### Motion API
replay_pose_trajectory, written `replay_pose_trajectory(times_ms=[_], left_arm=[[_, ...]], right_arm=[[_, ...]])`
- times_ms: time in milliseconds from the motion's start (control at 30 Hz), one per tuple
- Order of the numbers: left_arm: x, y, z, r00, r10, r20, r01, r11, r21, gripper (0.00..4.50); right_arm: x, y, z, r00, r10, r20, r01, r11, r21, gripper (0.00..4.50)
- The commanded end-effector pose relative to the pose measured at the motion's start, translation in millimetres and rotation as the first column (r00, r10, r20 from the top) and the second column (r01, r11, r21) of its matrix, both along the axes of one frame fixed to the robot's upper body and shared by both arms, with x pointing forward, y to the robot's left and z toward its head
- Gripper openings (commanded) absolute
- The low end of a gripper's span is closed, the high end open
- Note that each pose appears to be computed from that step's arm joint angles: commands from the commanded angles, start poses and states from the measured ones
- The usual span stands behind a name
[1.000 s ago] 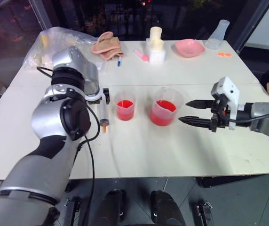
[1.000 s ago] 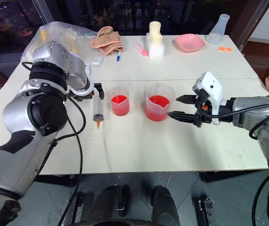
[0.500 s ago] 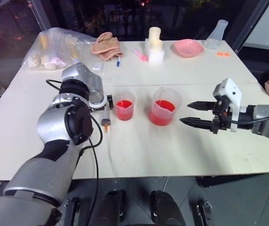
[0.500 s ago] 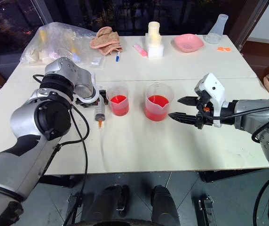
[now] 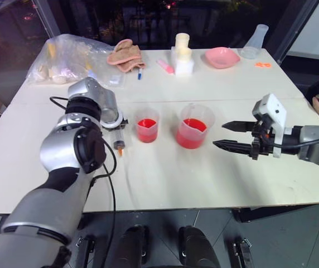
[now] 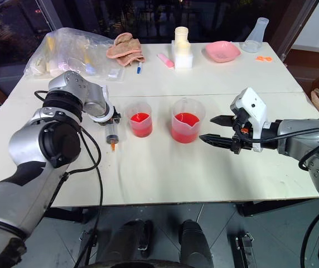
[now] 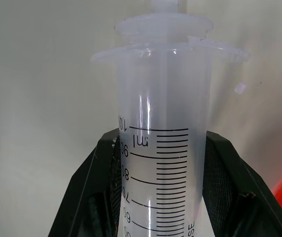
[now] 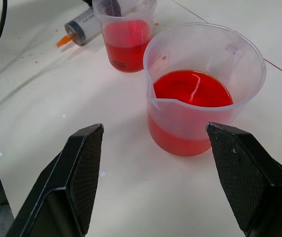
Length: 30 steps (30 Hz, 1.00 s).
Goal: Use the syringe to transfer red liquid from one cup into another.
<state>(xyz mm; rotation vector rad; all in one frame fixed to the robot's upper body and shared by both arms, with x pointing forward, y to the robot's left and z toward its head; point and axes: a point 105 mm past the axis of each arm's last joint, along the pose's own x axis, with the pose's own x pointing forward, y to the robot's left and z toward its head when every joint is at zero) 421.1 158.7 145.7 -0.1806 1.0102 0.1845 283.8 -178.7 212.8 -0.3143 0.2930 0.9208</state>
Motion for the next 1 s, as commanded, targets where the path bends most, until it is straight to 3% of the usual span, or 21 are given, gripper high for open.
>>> replay_pose_trajectory(times_ms=[33,100,167,233,300,367,467,567,667,800,867,1000], left_arm=[[8.9,12.3,40.8,0.993,0.013,0.119,-0.012,1.0,-0.008,1.61],[12.9,15.7,62.2,0.982,0.006,0.19,-0.005,1.0,-0.007,1.61],[21.7,17.5,99.2,0.937,-0.039,0.346,0.031,0.999,0.029,1.61],[28.6,6.5,140.1,0.843,-0.118,0.525,0.123,0.992,0.026,1.61],[29.7,-7.9,178.5,0.723,-0.09,0.684,0.202,0.976,-0.085,1.61],[28.0,-15.9,203.2,0.641,-0.136,0.755,0.234,0.972,-0.024,1.61],[17.1,-53.8,252.1,0.375,-0.26,0.89,0.376,0.92,0.111,1.61],[2.3,-86.8,286.0,0.14,-0.319,0.937,0.433,0.871,0.232,1.61],[-12.7,-115.9,301.5,-0.028,-0.324,0.946,0.51,0.809,0.292,1.61],[-43.2,-161.5,319.5,-0.251,-0.208,0.946,0.674,0.664,0.324,1.61],[-50.3,-175.0,315.6,-0.299,-0.191,0.935,0.705,0.616,0.352,1.61],[-58.6,-205.5,284.4,-0.319,-0.211,0.924,0.793,0.475,0.382,1.61]], right_arm=[[-0.7,0.2,14.5,0.998,0.007,0.065,-0.007,1.0,-0.004,3.45],[0.0,0.4,14.7,0.998,0.008,0.067,-0.008,1.0,-0.004,3.45],[0.8,0.4,14.9,0.998,0.009,0.07,-0.008,1.0,-0.004,3.45],[2.1,0.3,15.5,0.997,0.008,0.071,-0.008,1.0,-0.003,3.45],[2.4,0.8,15.6,0.998,0.01,0.07,-0.01,1.0,-0.001,3.45],[3.6,1.4,17.7,0.997,0.004,0.078,-0.005,1.0,0.013,3.45],[4.3,1.1,20.7,0.995,-0.006,0.096,0.004,1.0,0.02,3.45],[4.7,-1.1,27.3,0.992,-0.029,0.125,0.025,0.999,0.036,3.45],[3.4,-4.4,32.0,0.988,-0.054,0.145,0.048,0.998,0.043,3.45],[1.9,-18.3,51.2,0.969,-0.144,0.2,0.127,0.987,0.098,3.45],[-1.8,-20.2,62.1,0.96,-0.168,0.223,0.139,0.98,0.139,3.45],[-15.1,-22.9,85.2,0.941,-0.213,0.263,0.152,0.96,0.236,3.45]])
